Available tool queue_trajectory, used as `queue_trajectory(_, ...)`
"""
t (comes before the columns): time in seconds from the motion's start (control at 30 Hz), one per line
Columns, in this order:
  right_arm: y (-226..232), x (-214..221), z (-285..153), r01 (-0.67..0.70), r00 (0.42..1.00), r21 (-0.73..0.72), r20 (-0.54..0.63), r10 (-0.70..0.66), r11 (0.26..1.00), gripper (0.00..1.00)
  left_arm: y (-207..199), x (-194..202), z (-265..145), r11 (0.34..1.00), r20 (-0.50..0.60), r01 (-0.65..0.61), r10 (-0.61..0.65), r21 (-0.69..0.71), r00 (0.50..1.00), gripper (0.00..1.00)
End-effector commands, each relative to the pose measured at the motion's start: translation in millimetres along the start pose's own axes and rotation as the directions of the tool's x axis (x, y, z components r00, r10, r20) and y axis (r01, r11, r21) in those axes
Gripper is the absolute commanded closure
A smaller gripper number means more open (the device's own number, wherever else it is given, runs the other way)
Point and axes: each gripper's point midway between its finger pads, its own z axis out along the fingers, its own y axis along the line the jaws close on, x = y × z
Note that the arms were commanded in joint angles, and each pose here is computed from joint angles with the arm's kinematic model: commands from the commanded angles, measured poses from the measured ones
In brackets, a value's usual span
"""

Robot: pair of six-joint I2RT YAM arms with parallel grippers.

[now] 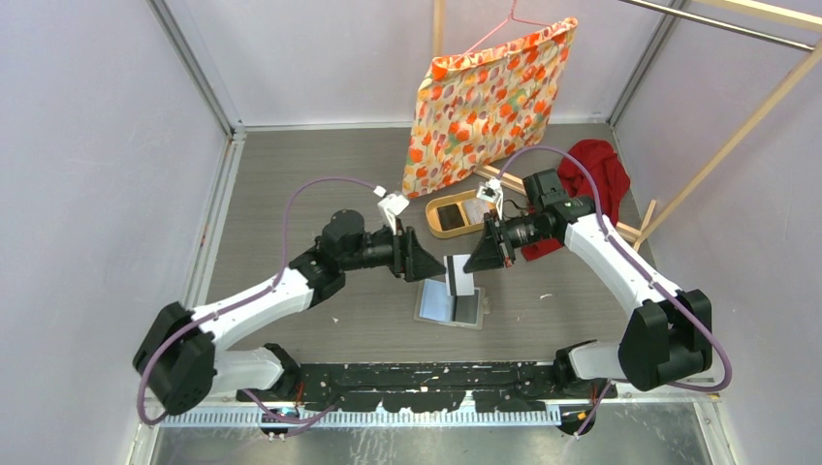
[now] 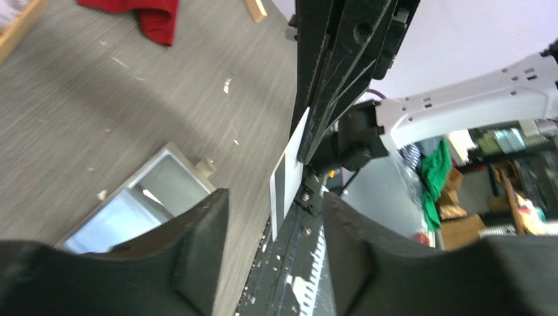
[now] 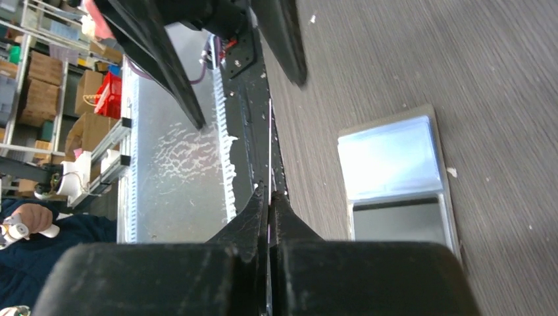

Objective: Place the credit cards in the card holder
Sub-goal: Pick up the credit card from the storage box, then insert the credit card into the card holder.

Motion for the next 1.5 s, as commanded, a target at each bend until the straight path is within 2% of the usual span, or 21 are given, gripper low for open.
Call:
queue_trajectory(0.0,-19.6,12.3,-1.4,-0.012,1.0,0.122,-0.02,0.015,0.992,0.99,23.0,3.7,-31.6,0.988,0.098,-0.029,0.044,-0.154,0.994,0.36)
queue_trajectory(0.07,-36.1,19.1,-1.0,-0.071,0.997,0.186,-0.02,0.076,0.98,0.99,45.5,23.6,-39.7,0.97,0.086,0.017,0.004,-0.242,0.996,0.35)
queue_trajectory(0.13,-45.5,25.8,2.9,-0.15,0.987,0.191,-0.028,0.158,0.97,0.99,64.4,44.3,-43.8,0.949,0.06,0.071,-0.055,-0.306,0.997,0.35)
queue_trajectory(0.23,-65.1,38.0,10.1,-0.293,0.949,0.22,-0.048,0.311,0.93,0.99,82.1,65.0,-43.5,0.925,0.059,0.152,-0.14,-0.347,0.988,0.35)
queue_trajectory(0.33,-82.8,49.5,12.3,-0.358,0.92,0.28,-0.061,0.388,0.891,0.99,93.6,73.6,-39.3,0.909,0.092,0.215,-0.195,-0.357,0.976,0.34)
queue_trajectory(0.4,-90.9,52.7,11.3,-0.364,0.916,0.32,-0.046,0.398,0.875,0.99,97.6,76.7,-34.5,0.906,0.1,0.237,-0.216,-0.352,0.971,0.33)
queue_trajectory(0.57,-109.1,47.6,7.0,-0.41,0.906,0.427,0.086,0.415,0.806,0.99,103.1,82.4,-19.6,0.907,0.104,0.258,-0.237,-0.332,0.966,0.35)
queue_trajectory(0.7,-113.6,43.9,7.0,-0.455,0.89,0.439,0.183,0.418,0.775,0.99,108.0,85.5,-13.3,0.902,0.12,0.286,-0.261,-0.324,0.958,0.38)
queue_trajectory(1.23,-118.7,50.4,9.9,-0.502,0.863,0.408,0.186,0.469,0.762,0.99,115.9,103.8,14.9,0.89,0.086,0.323,-0.313,-0.321,0.946,0.54)
queue_trajectory(1.27,-120.8,52.9,10.4,-0.51,0.858,0.413,0.183,0.48,0.755,0.99,117.0,104.9,16.0,0.89,0.085,0.326,-0.315,-0.32,0.945,0.57)
queue_trajectory(1.4,-123.4,55.2,11.4,-0.531,0.844,0.405,0.177,0.506,0.744,0.99,118.4,107.4,22.3,0.89,0.083,0.345,-0.336,-0.299,0.938,0.88)
queue_trajectory(1.47,-122.5,54.6,12.2,-0.532,0.844,0.397,0.177,0.507,0.748,0.99,119.4,110.8,25.1,0.886,0.08,0.363,-0.356,-0.288,0.931,0.97)
